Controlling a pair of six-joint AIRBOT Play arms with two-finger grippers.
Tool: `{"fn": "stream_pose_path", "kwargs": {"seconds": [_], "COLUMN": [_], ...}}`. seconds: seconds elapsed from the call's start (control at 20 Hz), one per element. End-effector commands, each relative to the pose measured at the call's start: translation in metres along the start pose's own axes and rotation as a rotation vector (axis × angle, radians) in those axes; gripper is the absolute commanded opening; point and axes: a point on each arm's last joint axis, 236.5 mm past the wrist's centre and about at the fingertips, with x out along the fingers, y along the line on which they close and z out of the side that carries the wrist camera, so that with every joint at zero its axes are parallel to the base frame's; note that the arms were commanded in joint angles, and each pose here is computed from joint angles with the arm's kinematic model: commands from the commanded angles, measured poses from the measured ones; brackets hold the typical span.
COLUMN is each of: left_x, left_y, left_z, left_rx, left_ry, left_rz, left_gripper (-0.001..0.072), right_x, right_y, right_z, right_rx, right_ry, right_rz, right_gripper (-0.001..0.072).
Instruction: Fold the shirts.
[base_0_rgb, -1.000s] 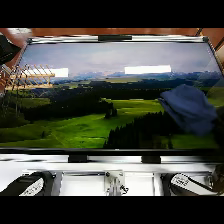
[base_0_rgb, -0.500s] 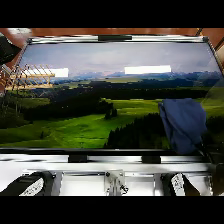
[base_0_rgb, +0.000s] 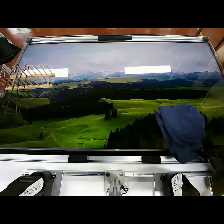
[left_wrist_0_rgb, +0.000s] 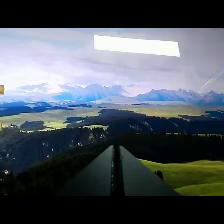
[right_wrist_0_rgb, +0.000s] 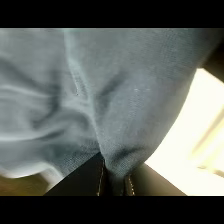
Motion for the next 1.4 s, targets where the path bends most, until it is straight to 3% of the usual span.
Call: {"fn": "stream_pose_path", "kwargs": {"seconds": [0.0, 0.15, 0.3, 0.65, 0.8, 0.95, 1.15, 1.35], "left_x": [0.000, 0.002, 0.009, 0.011, 0.010, 0.008, 0.007, 0.007], "left_y": [0.000, 0.001, 0.003, 0.004, 0.004, 0.004, 0.002, 0.003], "left_z": [0.000, 0.000, -0.003, -0.010, -0.019, -0.020, -0.020, -0.020], "left_rx": [0.008, 0.006, 0.003, 0.010, 0.017, 0.017, 0.016, 0.020], "left_ry": [-0.001, 0.003, 0.016, 0.045, 0.086, 0.089, 0.087, 0.088], "left_rz": [0.001, 0.002, 0.003, 0.005, 0.005, 0.005, 0.001, 0.001], "left_gripper": [0.0036, 0.0036, 0.0036, 0.0036, 0.0036, 0.0036, 0.0036, 0.0036], "right_x": [-0.022, -0.091, -0.135, -0.233, -0.264, -0.246, -0.127, -0.010], "right_y": [0.085, 0.155, 0.224, 0.462, 0.510, 0.504, 0.426, 0.316], "right_z": [0.041, 0.093, 0.106, 0.119, 0.141, 0.166, 0.178, 0.155], "right_rx": [0.026, 0.109, -0.017, -0.202, -0.267, -0.329, -0.592, -0.543], "right_ry": [-0.172, -0.389, -0.442, -0.559, -0.657, -0.695, -0.551, -0.208], "right_rz": [0.366, 0.702, 0.801, 1.142, 1.212, 1.120, 0.575, 0.212], "right_gripper": [0.0067, 0.0067, 0.0067, 0.0067, 0.0067, 0.0067, 0.0068, 0.0067]}}
